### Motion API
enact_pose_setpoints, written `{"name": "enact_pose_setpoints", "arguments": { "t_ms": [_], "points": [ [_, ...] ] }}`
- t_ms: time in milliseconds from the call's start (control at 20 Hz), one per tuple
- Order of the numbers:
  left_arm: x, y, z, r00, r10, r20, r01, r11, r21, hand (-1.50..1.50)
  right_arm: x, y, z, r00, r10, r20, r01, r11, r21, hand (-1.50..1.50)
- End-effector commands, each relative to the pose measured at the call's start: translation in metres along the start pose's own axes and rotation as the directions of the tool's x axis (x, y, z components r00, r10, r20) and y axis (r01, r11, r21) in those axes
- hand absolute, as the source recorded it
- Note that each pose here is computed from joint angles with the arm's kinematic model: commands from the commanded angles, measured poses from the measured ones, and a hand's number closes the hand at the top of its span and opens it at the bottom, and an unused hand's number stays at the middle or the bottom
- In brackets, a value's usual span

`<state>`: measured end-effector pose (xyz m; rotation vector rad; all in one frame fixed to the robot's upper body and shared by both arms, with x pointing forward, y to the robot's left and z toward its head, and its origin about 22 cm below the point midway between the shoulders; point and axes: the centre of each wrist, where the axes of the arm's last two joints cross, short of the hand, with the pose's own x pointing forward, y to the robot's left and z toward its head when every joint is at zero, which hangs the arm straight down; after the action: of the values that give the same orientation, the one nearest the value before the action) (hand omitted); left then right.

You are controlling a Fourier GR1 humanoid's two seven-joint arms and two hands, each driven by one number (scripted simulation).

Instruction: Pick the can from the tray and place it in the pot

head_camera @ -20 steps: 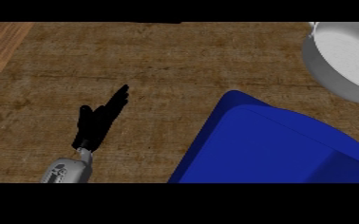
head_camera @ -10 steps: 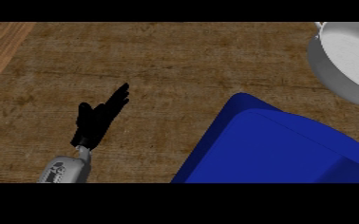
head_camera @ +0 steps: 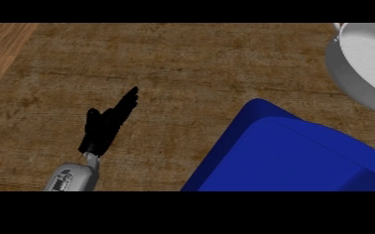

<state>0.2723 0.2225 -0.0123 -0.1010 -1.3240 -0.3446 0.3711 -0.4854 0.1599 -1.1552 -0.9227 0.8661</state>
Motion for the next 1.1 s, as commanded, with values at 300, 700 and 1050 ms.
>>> {"name": "enact_pose_setpoints", "arguments": {
  "t_ms": [300, 700, 1050],
  "points": [
    [-0.014, 0.01, 0.004, 0.999, 0.008, -0.032, -0.008, 1.0, -0.004, 0.0, 0.051, 0.041, -0.017, 0.989, 0.0, -0.148, 0.041, 0.96, 0.277, -1.5],
    [-0.009, 0.006, 0.002, 0.999, 0.016, -0.028, -0.016, 1.0, 0.009, 0.0, 0.068, 0.011, -0.021, 0.791, -0.603, 0.107, 0.611, 0.786, -0.091, -1.5],
    [-0.017, 0.005, 0.01, 1.0, 0.02, -0.012, -0.02, 1.0, 0.02, 0.0, 0.015, -0.024, -0.009, 0.593, -0.791, 0.149, 0.777, 0.514, -0.362, -1.5]
  ]
}}
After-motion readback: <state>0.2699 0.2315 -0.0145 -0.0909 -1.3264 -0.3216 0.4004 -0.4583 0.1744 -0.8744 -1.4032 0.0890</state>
